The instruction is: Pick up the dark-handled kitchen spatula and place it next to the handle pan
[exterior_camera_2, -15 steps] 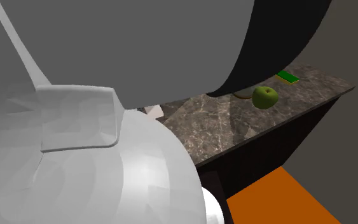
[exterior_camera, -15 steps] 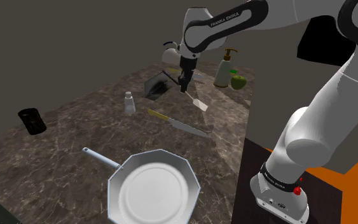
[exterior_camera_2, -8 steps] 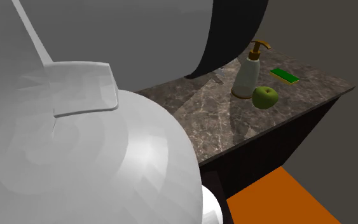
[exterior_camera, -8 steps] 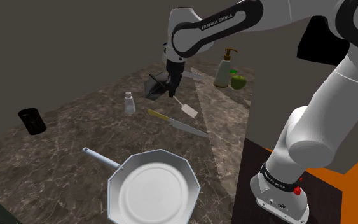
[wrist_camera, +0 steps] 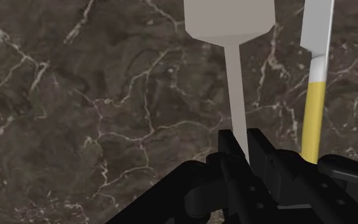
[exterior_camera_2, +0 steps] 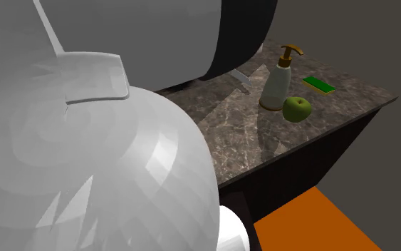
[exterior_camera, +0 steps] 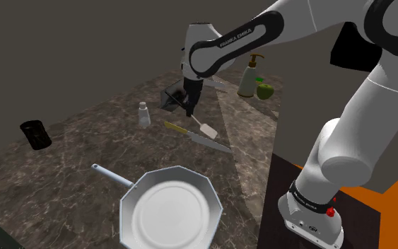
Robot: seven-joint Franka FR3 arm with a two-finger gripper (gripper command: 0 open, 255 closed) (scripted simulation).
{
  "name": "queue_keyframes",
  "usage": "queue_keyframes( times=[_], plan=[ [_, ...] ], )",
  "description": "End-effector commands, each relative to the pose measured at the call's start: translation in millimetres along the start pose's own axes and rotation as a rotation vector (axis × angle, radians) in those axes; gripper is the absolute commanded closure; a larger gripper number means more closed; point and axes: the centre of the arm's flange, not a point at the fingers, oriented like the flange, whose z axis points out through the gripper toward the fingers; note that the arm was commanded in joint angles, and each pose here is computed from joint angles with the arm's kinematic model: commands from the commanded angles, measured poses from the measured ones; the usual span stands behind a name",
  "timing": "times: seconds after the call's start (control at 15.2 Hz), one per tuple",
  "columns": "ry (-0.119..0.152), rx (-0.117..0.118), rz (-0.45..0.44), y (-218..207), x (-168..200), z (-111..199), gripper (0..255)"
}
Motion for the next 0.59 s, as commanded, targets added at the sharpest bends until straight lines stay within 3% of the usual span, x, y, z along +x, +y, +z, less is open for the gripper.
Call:
queue_keyframes(
  times=[0.0, 0.53],
  plan=[
    [0.0, 0.0, 0.0, 0, 0, 10, 255],
    [0.0, 0.0, 0.0, 0, -3, 52, 255]
  ],
)
